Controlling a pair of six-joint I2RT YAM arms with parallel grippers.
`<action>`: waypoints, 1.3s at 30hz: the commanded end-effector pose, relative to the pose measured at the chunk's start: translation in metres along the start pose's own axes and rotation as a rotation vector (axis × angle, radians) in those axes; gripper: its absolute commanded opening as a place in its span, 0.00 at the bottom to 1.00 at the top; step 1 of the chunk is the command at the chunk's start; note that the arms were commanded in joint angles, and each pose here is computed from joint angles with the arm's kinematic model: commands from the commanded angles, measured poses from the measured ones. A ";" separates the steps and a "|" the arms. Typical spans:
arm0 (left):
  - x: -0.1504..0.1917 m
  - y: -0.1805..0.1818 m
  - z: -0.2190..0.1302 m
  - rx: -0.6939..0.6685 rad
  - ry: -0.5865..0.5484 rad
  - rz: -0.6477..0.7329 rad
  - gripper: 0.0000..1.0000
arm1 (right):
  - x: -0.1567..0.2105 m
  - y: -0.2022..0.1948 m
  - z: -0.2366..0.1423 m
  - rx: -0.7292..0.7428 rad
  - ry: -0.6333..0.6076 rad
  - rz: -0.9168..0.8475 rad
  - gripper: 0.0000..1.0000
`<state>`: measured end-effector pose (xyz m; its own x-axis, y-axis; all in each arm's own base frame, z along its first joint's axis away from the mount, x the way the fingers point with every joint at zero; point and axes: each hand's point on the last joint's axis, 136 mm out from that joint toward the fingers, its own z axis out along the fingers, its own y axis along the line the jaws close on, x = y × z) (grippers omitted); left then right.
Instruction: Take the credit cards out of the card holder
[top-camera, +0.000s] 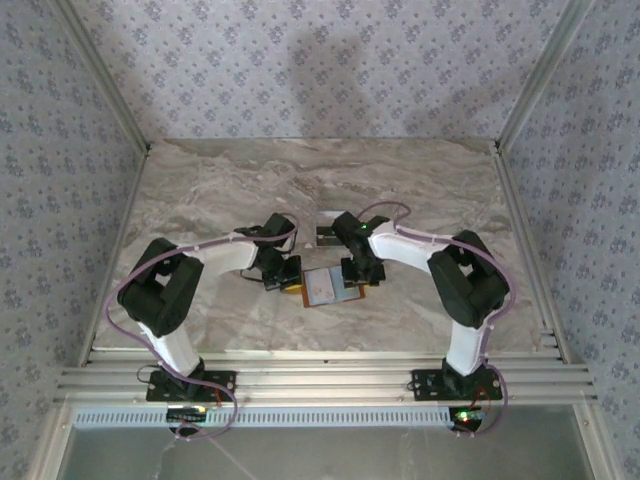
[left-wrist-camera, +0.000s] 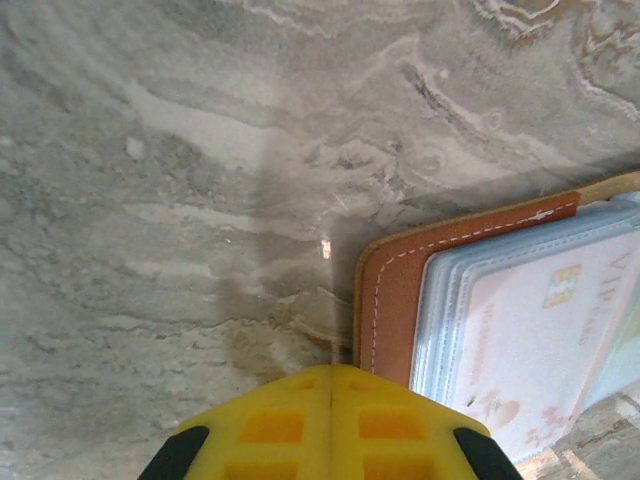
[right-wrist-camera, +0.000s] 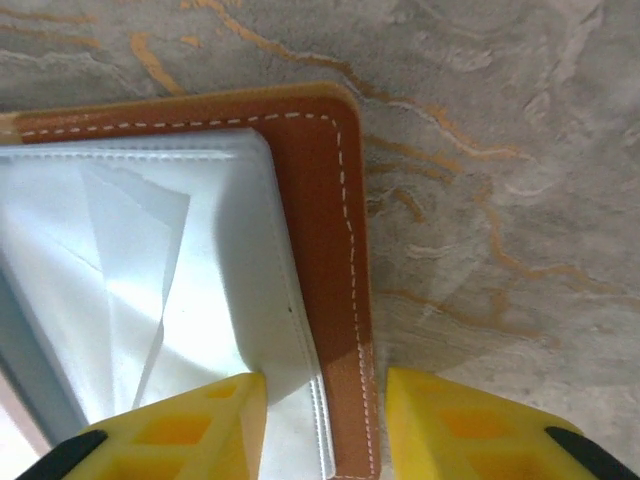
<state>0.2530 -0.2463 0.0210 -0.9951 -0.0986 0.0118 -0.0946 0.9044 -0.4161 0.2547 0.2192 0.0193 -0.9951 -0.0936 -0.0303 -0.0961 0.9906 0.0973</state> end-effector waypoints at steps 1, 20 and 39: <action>-0.009 -0.001 -0.006 -0.033 -0.007 0.020 0.02 | 0.008 0.005 0.008 -0.074 0.027 0.010 0.35; -0.004 -0.035 -0.025 -0.050 -0.033 0.110 0.11 | 0.010 0.000 -0.034 -0.070 -0.048 0.029 0.35; 0.003 -0.026 0.007 -0.086 0.022 0.121 0.16 | -0.014 0.068 -0.031 -0.420 -0.063 0.066 0.31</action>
<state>0.2508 -0.2705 0.0282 -1.0000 0.0082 -0.0056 0.0096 0.9403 -0.3403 0.2643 0.2739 0.0676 -0.9930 -0.0281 -0.1147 -0.0767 0.8917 0.4462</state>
